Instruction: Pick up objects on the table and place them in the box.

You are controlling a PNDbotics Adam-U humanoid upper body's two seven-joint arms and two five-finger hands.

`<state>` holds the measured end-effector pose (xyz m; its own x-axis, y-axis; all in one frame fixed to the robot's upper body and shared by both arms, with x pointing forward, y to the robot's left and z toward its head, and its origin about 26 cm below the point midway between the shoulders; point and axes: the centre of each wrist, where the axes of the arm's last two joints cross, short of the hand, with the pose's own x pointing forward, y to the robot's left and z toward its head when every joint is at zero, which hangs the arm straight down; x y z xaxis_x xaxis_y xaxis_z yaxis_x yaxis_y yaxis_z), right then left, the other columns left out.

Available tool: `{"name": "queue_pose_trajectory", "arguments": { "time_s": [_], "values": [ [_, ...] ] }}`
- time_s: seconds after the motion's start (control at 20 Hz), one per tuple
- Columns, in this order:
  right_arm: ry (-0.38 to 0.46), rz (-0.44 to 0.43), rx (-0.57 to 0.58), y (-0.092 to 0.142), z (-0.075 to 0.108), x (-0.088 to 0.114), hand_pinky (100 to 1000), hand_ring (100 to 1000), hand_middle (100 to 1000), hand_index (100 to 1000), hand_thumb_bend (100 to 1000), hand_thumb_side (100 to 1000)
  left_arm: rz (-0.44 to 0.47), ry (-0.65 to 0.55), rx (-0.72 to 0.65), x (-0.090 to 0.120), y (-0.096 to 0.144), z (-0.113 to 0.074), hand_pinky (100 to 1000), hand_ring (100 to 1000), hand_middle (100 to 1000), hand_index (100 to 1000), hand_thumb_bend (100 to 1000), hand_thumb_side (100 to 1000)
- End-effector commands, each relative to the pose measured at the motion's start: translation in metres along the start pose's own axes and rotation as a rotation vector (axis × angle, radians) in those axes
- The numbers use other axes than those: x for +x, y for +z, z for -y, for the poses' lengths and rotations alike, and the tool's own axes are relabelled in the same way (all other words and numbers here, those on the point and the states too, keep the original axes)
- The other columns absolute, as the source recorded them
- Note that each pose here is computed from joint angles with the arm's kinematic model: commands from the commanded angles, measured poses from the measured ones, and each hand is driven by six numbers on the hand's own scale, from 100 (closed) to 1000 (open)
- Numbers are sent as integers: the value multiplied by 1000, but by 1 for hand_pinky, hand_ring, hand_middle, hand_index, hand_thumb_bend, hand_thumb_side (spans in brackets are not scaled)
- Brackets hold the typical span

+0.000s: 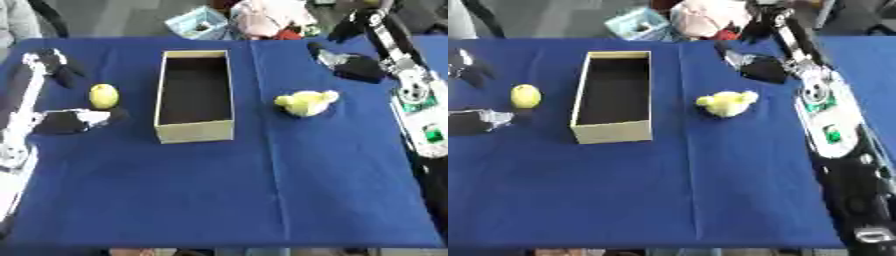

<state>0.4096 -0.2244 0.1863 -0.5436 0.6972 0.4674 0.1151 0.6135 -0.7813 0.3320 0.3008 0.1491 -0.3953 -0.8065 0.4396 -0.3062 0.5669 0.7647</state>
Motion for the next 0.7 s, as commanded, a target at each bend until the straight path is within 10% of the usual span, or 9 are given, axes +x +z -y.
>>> {"name": "queue_pose_trajectory", "arguments": {
  "time_s": [0.05,0.7],
  "values": [
    [18,19,-28,-6,11,5,677,561,525,540,413,489,20,-33,18,1,-5,-12,481,420,491,534,1000,569],
    [18,13,-20,-6,9,4,676,558,521,539,412,491,7,-149,-48,-4,-16,-29,508,448,515,565,1000,570]
  ]
}}
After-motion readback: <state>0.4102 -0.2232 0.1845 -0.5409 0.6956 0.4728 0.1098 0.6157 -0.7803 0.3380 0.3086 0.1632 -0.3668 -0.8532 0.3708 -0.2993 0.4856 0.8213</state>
